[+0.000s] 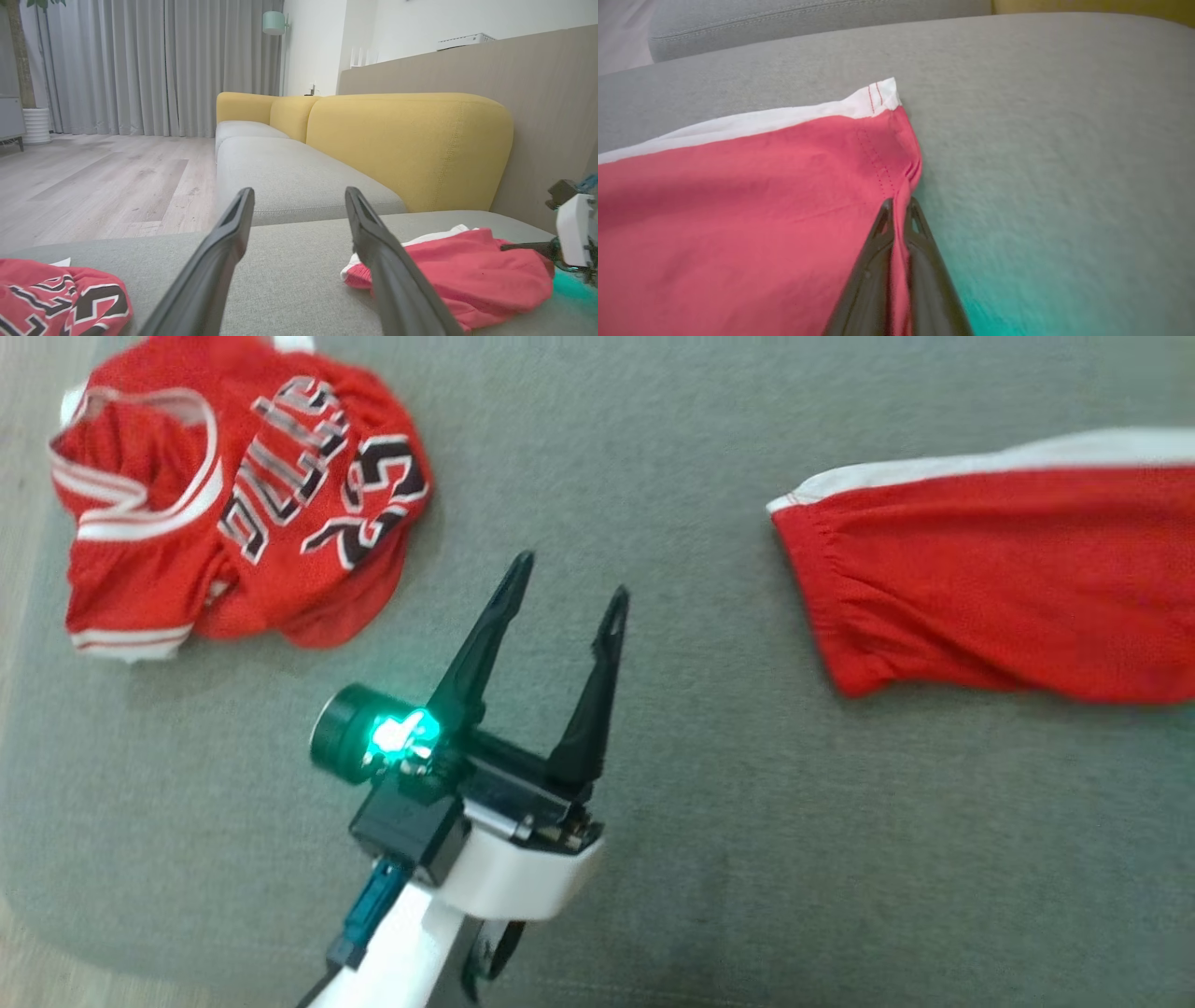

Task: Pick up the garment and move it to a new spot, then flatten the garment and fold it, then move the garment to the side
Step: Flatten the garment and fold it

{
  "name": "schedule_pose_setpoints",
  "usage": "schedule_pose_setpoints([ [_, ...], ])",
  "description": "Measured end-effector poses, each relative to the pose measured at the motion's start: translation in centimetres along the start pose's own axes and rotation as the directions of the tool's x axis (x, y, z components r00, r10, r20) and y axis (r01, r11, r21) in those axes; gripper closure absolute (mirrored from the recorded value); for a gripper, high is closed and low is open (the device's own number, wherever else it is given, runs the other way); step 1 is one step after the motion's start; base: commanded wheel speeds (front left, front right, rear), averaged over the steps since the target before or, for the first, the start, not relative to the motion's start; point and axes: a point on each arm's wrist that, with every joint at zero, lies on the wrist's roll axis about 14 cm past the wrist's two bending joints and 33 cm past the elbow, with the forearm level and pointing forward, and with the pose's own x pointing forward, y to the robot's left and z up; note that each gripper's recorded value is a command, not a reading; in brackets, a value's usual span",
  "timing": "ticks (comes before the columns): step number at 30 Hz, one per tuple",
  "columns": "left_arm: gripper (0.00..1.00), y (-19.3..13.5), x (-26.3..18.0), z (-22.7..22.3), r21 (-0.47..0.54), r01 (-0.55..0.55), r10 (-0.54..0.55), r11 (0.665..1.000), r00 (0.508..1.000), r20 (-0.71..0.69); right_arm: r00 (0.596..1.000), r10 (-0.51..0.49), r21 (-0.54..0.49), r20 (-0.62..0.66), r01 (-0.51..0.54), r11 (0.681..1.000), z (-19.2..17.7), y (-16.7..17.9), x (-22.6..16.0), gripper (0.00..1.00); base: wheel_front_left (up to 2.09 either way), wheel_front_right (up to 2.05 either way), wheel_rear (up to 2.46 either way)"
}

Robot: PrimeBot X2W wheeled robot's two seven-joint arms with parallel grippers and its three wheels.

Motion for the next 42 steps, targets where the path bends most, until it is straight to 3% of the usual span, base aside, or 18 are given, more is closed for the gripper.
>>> schedule_pose_setpoints([
  [9, 0.0, -3.1, -0.8, 1.2, -0.016, 0.081, -0.081, 0.997, 0.996, 0.027, 0.987, -0.144, 0.051, 0.075, 0.14, 0.989, -0.9, -6.2, -7.0, 1.0, 0.0, 0.0, 0.0],
  [14, 0.0, -3.9, -0.9, 1.6, -0.021, 0.102, -0.101, 0.995, 0.994, 0.036, 0.976, -0.138, 0.048, 0.17, 0.131, 0.99, 1.4, -5.9, -8.1, 1.0, 0.0, 0.0, 0.0],
  [19, 0.0, -4.1, -1.4, 2.2, -0.009, 0.107, -0.107, 0.994, 0.993, 0.043, 0.931, 0.025, -0.011, 0.363, -0.023, 1.0, 7.4, 0.4, -8.5, 1.0, 0.0, 0.0, 0.0],
  [23, 0.0, -4.2, -2.5, 2.2, -0.011, 0.097, -0.097, 0.995, 0.995, 0.034, 0.88, 0.165, -0.086, 0.445, -0.142, 0.986, 10.1, 6.1, -9.7, 1.0, 0.0, 0.0, 0.0],
  [27, 0.0, -4.2, -3.1, 2.5, -0.013, 0.09, -0.089, 0.996, 0.995, 0.038, 0.827, 0.303, -0.151, 0.474, -0.263, 0.953, 10.8, 12.4, -10.5, 1.0, 0.0, 0.0, 0.0],
  [30, 0.0, -3.9, -3.3, 2.6, -0.02, 0.077, -0.077, 0.997, 0.996, 0.039, 0.814, 0.391, -0.192, 0.43, -0.34, 0.92, 9.2, 17.1, -10.2, 1.0, 0.0, 0.0, 0.0],
  [31, 0.0, -3.8, -3.3, 2.6, -0.022, 0.073, -0.072, 0.997, 0.997, 0.037, 0.816, 0.417, -0.211, 0.401, -0.36, 0.909, 8.3, 18.6, -9.9, 0.92, 0.0, 0.0, 0.0],
  [32, 0.0, -3.6, -3.3, 2.5, -0.025, 0.067, -0.066, 0.997, 0.997, 0.034, 0.819, 0.439, -0.224, 0.369, -0.38, 0.897, 7.2, 19.9, -9.6, 0.09, 0.0, 0.0, 0.0],
  [33, 0.0, -3.5, -3.4, 2.4, -0.026, 0.063, -0.062, 0.998, 0.998, 0.032, 0.824, 0.454, -0.226, 0.338, -0.397, 0.889, 6.0, 20.8, -9.2, 0.0, 0.0, 0.0, 0.0],
  [36, 0.0, -3.0, -3.6, 2.3, -0.022, 0.044, -0.044, 0.999, 0.999, 0.025, 0.823, 0.472, -0.192, 0.317, -0.432, 0.881, 3.7, 22.5, -8.7, 0.0, 0.0, 0.0, 0.0],
  [42, 0.0, -2.7, -4.3, 2.9, -0.019, 0.013, -0.012, 1.0, 0.999, 0.036, 0.725, 0.436, -0.175, 0.533, -0.41, 0.895, 6.5, 21.7, -11.5, 0.0, 0.0, 0.0, 0.0],
])
